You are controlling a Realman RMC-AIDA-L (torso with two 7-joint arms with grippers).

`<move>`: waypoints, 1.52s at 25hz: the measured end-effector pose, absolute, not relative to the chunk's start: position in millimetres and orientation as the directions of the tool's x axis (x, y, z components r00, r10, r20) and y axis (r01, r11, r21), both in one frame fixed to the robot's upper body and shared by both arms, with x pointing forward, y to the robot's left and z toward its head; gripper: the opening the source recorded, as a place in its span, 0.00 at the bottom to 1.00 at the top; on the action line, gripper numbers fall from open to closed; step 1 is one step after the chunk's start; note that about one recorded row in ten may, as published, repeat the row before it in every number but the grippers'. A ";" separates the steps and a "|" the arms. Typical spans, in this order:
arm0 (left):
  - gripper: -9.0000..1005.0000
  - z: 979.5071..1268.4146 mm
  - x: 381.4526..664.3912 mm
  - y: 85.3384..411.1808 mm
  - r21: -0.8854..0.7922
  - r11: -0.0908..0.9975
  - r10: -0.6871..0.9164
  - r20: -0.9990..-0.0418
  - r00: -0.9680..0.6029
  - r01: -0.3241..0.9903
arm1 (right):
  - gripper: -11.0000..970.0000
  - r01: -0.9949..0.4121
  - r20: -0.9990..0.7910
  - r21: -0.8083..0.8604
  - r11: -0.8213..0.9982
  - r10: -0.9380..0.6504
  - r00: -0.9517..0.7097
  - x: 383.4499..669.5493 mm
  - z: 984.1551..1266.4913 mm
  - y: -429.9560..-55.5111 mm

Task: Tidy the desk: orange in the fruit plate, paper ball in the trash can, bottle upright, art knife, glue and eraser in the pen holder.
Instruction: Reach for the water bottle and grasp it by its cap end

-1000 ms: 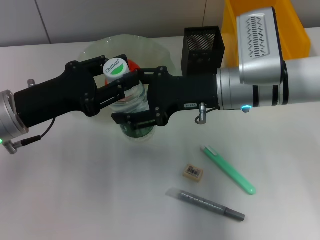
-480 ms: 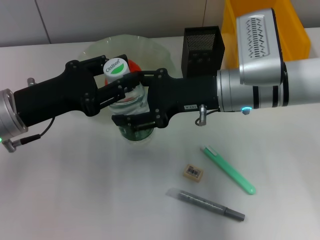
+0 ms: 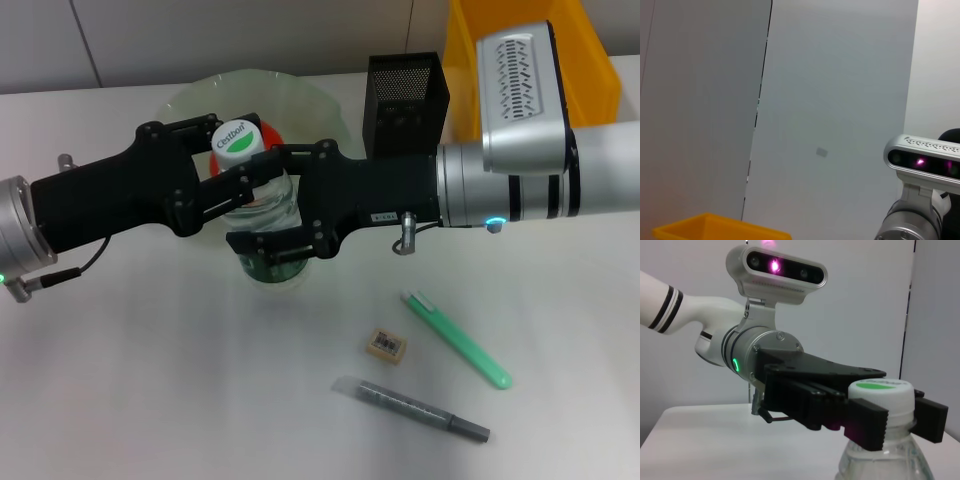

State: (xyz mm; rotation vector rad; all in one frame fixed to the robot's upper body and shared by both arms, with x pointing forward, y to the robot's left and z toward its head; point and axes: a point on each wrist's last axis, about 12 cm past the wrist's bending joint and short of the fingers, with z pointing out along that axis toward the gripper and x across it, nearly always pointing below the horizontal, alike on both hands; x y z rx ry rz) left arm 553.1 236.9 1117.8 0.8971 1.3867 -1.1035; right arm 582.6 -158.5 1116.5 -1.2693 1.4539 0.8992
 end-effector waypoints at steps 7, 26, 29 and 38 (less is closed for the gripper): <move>0.46 1116.5 554.3 238.5 -0.138 0.299 -0.063 -0.990 -0.125 0.944 | 0.81 -0.979 -0.965 -0.061 0.194 -0.264 0.008 582.4 1115.6 -160.5; 0.46 1117.8 556.4 237.2 -0.140 0.297 -0.054 -0.990 -0.129 0.945 | 0.80 -0.975 -0.963 -0.083 0.205 -0.267 0.026 582.5 1119.2 -163.7; 0.46 1118.0 556.7 236.8 -0.139 0.295 -0.053 -0.990 -0.129 0.945 | 0.80 -0.975 -0.963 -0.087 0.204 -0.267 0.030 582.2 1119.1 -163.9; 0.46 1118.6 557.2 236.2 -0.139 0.294 -0.054 -0.990 -0.128 0.946 | 0.80 -0.976 -0.965 -0.070 0.207 -0.262 0.013 582.9 1119.0 -162.9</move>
